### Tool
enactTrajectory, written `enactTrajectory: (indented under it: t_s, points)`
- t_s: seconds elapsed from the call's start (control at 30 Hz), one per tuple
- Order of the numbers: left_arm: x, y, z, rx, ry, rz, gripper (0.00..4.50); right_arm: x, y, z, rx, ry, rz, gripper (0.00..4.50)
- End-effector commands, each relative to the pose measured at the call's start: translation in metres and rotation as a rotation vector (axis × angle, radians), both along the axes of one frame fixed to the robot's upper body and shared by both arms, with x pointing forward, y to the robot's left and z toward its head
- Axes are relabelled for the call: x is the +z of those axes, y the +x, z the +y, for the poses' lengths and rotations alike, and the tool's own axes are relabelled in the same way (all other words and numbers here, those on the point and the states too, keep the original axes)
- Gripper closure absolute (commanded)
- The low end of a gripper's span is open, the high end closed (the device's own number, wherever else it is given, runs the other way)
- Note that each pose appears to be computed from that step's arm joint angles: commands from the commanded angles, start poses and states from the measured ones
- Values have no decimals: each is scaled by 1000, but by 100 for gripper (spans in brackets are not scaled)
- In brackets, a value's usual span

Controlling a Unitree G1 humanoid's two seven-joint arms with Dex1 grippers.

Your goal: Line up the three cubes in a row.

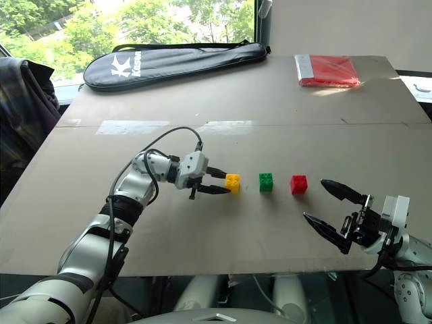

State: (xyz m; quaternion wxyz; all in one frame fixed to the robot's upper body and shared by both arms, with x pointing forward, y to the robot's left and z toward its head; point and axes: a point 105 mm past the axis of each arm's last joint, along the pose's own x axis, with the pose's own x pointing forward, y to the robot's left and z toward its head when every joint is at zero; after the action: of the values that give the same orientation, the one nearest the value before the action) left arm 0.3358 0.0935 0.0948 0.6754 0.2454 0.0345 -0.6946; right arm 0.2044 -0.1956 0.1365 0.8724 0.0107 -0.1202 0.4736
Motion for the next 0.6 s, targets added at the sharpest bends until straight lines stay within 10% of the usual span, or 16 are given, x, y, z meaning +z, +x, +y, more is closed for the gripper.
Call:
enactTrajectory:
  t_s: [0.03,0.2,0.4,0.6]
  points:
    - [-1,5,-2,5,9,-5,323,10,-4,-2,-24,-5,-57,0]
    - [-3,8,-3,19,7,-5,323,11,-4,-2,-30,-7,-59,0]
    - [-1,5,-3,17,-22,34,53,14,-2,-1,-24,-11,-62,0]
    - [2,9,3,61,-35,-17,8,12,-1,-2,-19,-15,-51,0]
